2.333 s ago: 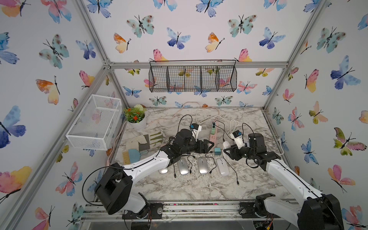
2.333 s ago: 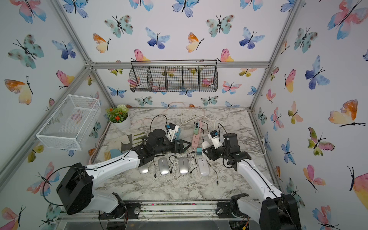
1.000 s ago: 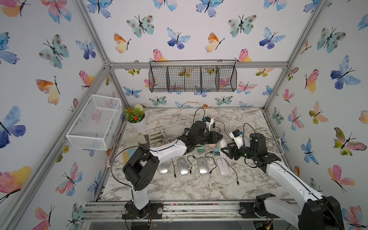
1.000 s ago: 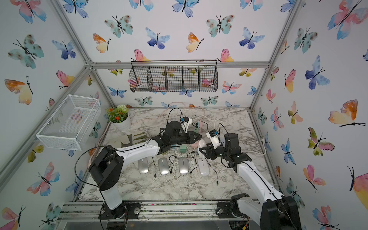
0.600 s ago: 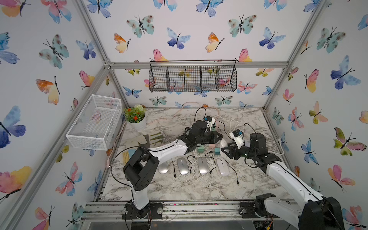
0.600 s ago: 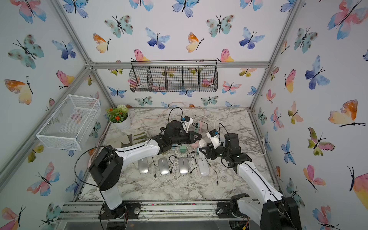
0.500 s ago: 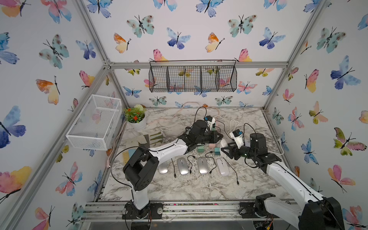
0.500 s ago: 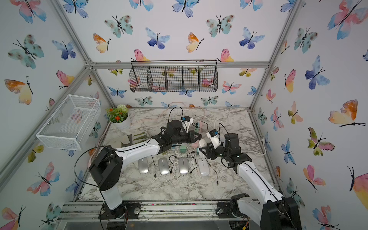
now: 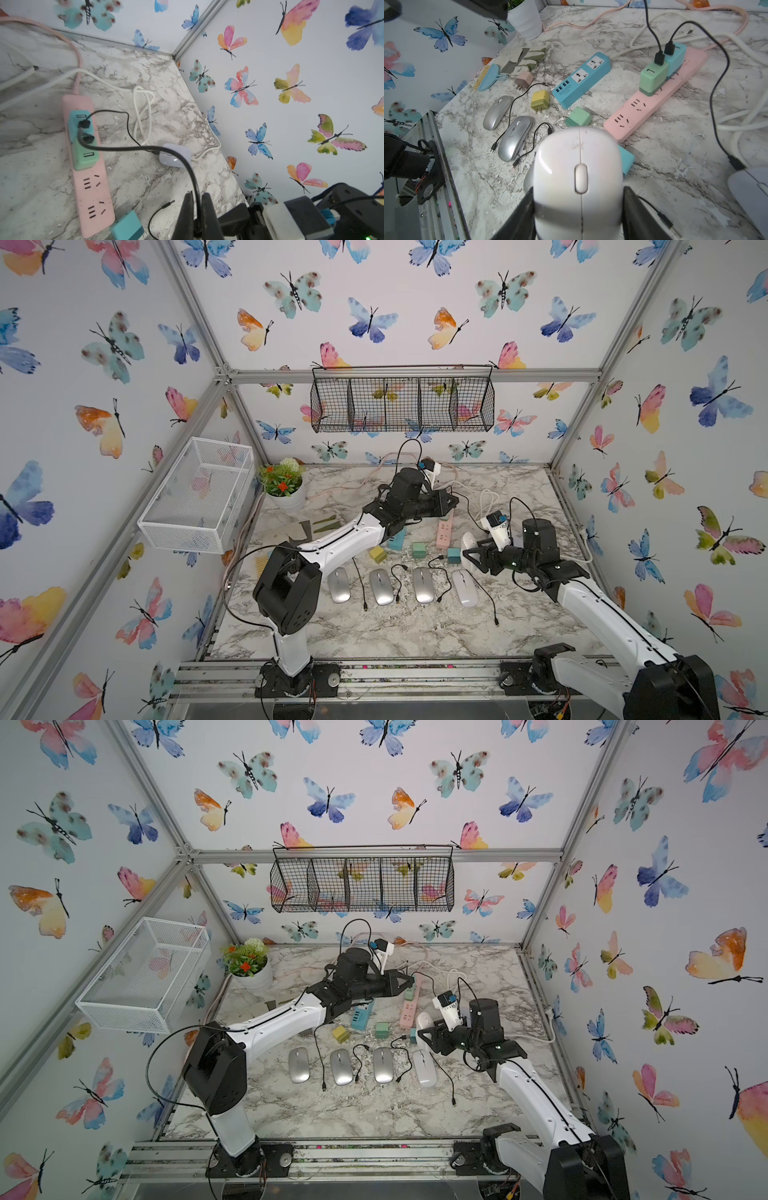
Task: Unplug the wireless mouse
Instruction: Remove the power cord from the mouse, then place the mouse at the center of the board.
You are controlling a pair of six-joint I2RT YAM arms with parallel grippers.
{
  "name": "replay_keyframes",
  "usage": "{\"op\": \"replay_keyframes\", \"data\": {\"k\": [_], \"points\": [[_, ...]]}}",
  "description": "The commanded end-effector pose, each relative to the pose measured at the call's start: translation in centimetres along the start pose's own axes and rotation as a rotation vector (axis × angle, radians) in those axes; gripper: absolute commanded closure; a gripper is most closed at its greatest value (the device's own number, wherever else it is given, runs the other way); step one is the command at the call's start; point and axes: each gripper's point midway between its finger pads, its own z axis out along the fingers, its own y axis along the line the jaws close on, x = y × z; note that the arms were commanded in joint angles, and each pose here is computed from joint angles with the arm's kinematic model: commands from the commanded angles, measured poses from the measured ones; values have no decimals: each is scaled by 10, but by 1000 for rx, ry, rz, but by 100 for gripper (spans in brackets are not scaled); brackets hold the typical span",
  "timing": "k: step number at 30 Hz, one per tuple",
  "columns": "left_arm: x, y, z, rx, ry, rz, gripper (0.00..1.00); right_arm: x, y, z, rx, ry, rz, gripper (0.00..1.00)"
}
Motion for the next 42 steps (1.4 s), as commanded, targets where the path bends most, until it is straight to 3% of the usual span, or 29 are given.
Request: {"op": "replay_keyframes", "data": {"k": [1,8,16,25,33,42], "points": [[-15,-27,-12,63,-39,35,100,6,-2,1,8,34,17,99],[2,-19,-20,53,-12,40,100,6,-21,-5,138,39,105,99],[30,-13,-41,47,37,83,100,18,-66,-15,410,120,302,99],[65,-5,-49,40,100,87,100,51,-90,-11,532,366,369,99],[77,-2,-47,38,123,77,100,70,-110,-34,751,433,513,99],[89,-4,-38,80,180,72,100,122,-110,-53,871,540,593,94]]}}
